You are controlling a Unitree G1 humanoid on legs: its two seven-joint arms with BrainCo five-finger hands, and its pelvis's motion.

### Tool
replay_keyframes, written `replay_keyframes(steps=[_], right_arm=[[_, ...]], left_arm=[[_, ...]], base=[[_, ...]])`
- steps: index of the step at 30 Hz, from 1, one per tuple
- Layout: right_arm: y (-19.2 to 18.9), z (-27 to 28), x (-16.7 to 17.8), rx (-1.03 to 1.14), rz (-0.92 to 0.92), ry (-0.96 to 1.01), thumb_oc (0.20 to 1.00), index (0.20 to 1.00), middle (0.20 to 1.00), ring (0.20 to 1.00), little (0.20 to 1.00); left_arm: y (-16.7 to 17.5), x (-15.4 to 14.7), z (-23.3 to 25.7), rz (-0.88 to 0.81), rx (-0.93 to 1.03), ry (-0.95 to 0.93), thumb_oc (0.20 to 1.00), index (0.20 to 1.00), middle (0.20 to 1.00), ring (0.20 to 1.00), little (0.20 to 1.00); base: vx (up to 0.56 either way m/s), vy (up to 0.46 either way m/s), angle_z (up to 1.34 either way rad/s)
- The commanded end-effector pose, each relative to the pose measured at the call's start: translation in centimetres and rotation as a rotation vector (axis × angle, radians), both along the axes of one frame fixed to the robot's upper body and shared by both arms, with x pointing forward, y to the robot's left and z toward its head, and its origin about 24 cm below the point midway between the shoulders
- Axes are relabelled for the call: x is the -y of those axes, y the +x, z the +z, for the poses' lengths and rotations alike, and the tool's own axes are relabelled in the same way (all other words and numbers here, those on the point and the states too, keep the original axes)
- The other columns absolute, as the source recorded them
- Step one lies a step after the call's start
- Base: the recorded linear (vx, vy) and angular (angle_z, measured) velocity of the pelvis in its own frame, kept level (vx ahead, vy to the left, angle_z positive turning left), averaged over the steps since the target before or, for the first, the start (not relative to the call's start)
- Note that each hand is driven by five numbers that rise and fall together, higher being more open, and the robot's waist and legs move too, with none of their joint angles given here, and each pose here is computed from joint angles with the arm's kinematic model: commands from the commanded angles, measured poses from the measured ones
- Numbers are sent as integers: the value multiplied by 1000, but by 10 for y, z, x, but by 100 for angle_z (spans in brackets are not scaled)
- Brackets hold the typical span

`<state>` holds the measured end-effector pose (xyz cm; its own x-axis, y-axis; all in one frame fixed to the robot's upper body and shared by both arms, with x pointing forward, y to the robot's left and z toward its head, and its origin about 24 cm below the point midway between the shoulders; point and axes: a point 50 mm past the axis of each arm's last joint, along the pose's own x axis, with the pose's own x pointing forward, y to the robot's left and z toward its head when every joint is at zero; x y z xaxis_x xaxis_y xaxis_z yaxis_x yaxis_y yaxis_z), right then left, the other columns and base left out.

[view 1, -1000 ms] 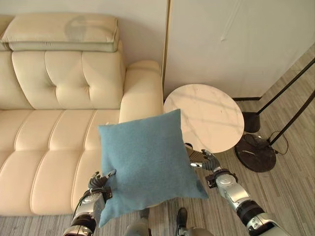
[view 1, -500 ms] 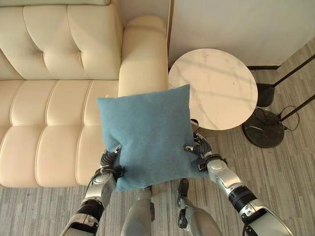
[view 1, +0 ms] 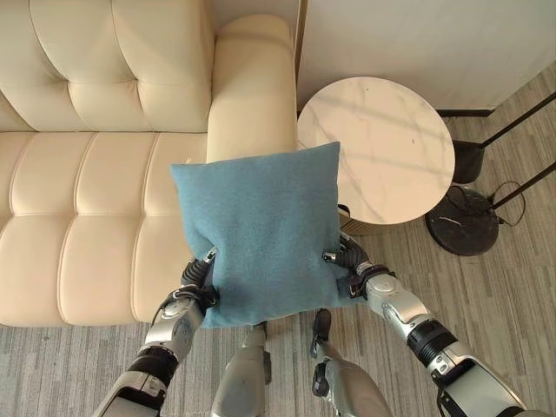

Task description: Pick up all the scattered cushions and arrange them neatly on the sofa.

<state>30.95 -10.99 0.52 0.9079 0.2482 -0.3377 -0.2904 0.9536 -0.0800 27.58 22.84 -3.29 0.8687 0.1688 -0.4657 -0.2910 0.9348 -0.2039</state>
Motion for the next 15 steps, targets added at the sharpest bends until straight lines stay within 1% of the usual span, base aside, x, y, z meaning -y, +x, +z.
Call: replay_keyframes(steps=[1, 2, 3, 4, 5, 6, 7, 9, 10, 12, 15], right_arm=[[-30, 21, -100, -40, 304, 430, 200, 200, 200, 200, 200], [-32, 19, -102, -67, 294, 475, 200, 200, 200, 200, 200], [-40, 13, -108, -148, 267, 613, 200, 200, 200, 200, 200], [-43, 12, -112, -175, 258, 674, 200, 200, 200, 200, 200], [-43, 12, -112, -175, 258, 674, 200, 200, 200, 200, 200], [-47, 11, -118, -218, 246, 782, 200, 200, 200, 200, 200], [-47, 11, -118, -218, 246, 782, 200, 200, 200, 200, 200], [-54, 11, -127, -281, 227, 916, 200, 200, 200, 200, 200], [-54, 11, -127, -281, 227, 916, 200, 200, 200, 200, 200], [-62, 13, -133, -318, 230, 1007, 200, 200, 200, 200, 200], [-62, 17, -134, -309, 242, 1020, 200, 200, 200, 200, 200]], left_arm=[[8, 166, 9, -479, 34, -486, 200, 200, 200, 200, 200], [8, 169, 10, -470, 35, -510, 200, 200, 200, 200, 200], [7, 174, 12, -456, 42, -566, 200, 200, 200, 200, 200], [7, 177, 14, -454, 47, -587, 200, 200, 200, 200, 200], [7, 177, 14, -454, 47, -587, 200, 200, 200, 200, 200], [6, 185, 17, -461, 48, -625, 200, 200, 200, 200, 200], [6, 185, 17, -461, 48, -625, 200, 200, 200, 200, 200], [5, 192, 20, -466, 56, -659, 200, 200, 200, 200, 200], [5, 192, 20, -466, 56, -659, 200, 200, 200, 200, 200], [2, 197, 24, -462, 61, -696, 200, 200, 200, 200, 200], [2, 199, 27, -459, 72, -712, 200, 200, 200, 200, 200]], base=[[0, 0, 0], [0, 0, 0], [0, 0, 0], [0, 0, 0], [0, 0, 0], [0, 0, 0], [0, 0, 0], [0, 0, 0], [0, 0, 0], [0, 0, 0], [0, 0, 0]])
